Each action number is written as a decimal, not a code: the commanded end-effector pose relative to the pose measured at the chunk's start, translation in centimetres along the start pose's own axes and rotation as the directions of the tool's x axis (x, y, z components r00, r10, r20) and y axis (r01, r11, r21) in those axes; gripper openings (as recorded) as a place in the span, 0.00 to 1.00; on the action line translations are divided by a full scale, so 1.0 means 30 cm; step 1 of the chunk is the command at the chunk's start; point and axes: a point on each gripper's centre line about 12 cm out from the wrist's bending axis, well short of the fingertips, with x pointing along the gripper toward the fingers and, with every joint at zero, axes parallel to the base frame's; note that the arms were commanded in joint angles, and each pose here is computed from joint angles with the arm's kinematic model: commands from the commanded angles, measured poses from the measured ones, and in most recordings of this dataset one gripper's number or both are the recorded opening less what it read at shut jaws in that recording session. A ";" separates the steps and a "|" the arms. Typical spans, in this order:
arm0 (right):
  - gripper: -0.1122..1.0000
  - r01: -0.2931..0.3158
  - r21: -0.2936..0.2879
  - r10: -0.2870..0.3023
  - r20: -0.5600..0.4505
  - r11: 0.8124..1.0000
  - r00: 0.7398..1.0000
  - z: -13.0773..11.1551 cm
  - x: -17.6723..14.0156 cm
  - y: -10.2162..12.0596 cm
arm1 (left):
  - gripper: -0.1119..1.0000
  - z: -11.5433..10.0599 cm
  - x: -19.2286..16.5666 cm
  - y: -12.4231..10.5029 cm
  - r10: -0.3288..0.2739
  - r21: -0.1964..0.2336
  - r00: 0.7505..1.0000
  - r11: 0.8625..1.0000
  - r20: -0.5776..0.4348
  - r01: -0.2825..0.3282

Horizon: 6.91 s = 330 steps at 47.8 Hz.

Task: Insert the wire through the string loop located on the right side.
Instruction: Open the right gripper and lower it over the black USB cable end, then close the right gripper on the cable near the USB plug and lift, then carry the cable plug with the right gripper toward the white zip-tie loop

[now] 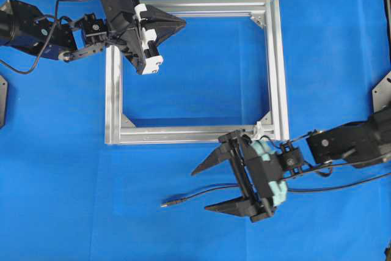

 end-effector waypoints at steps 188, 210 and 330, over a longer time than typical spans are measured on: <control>0.07 0.056 0.060 -0.050 -0.101 0.997 0.994 0.073 -0.085 0.011 | 0.10 0.051 -0.005 0.000 -0.002 -0.010 0.999 1.000 0.043 0.002; 0.07 0.074 0.089 -0.061 -0.138 0.993 0.989 -0.028 -0.374 0.003 | 0.10 0.050 -0.006 0.000 -0.002 -0.012 0.999 1.000 0.043 0.002; 0.07 0.208 0.142 -0.176 -0.209 0.968 0.962 -0.140 -0.604 -0.103 | 0.10 0.054 -0.004 -0.008 -0.008 -0.013 0.999 1.000 0.046 0.009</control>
